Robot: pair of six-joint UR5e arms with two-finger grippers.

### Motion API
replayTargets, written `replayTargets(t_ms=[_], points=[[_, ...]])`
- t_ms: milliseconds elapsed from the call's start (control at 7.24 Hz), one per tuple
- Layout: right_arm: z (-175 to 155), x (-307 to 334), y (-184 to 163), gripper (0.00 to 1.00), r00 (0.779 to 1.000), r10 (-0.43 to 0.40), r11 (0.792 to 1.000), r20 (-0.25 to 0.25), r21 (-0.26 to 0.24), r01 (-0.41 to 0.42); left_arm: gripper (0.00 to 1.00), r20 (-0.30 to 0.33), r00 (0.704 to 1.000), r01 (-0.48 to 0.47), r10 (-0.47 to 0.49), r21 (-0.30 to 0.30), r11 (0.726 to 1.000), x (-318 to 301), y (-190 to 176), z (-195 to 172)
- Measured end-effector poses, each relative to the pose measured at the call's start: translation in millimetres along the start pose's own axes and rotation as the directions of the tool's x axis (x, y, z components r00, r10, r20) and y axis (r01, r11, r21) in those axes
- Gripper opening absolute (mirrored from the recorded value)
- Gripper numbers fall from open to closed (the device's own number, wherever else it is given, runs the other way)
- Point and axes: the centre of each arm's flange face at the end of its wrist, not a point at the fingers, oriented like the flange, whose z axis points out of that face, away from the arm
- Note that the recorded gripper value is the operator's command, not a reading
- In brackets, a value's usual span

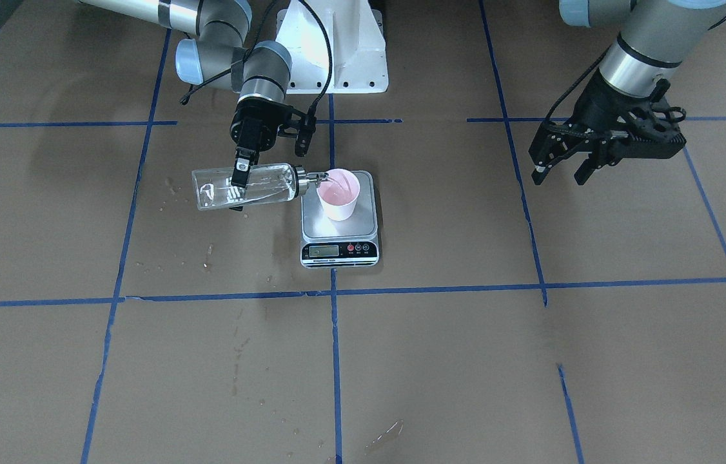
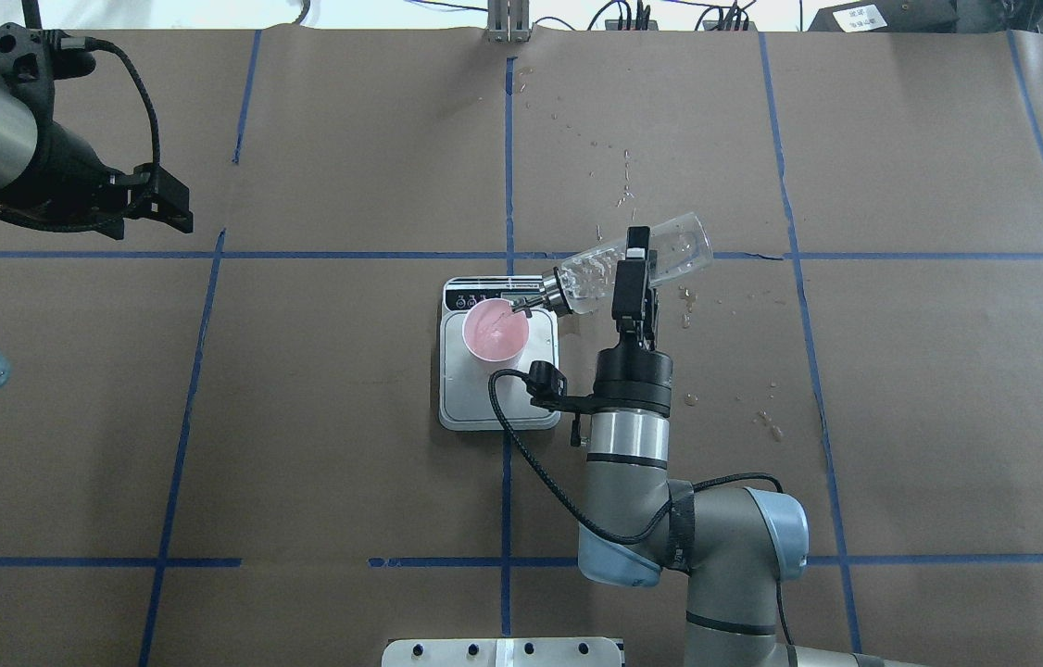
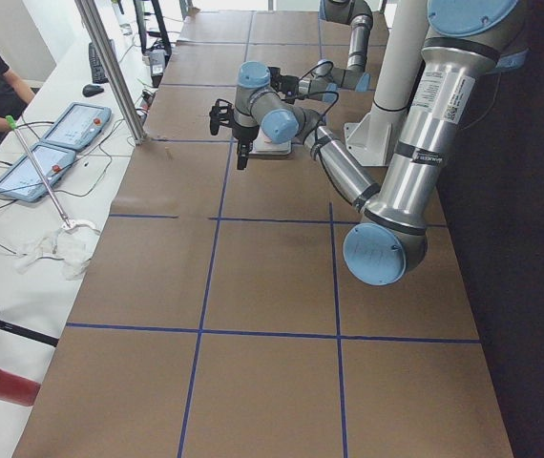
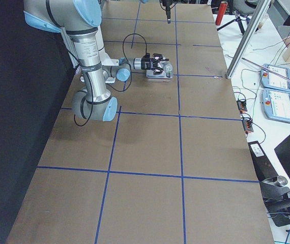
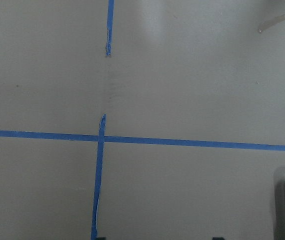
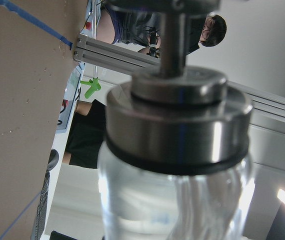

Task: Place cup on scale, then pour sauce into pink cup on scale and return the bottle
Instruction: 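Tilt the bottle spout down over the pink cup with the right gripper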

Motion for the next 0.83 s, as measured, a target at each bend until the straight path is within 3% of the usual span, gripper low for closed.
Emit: replayTargets(t_ms=[552, 829], points=[[-2.5, 1.2, -0.2, 0.0, 0.998, -0.062, 0.998, -0.016, -0.001, 0.062, 0.77, 0.0, 1.0, 0.003, -0.003, 0.0, 1.0, 0.2, 0.1, 0.0], [-4.4, 4.3, 1.2, 0.0, 1.0, 0.009, 1.0, -0.006, 0.005, -0.009, 0.77, -0.005, 1.0, 0.004, -0.004, 0.002, 1.0, 2.9, 0.2, -2.0]])
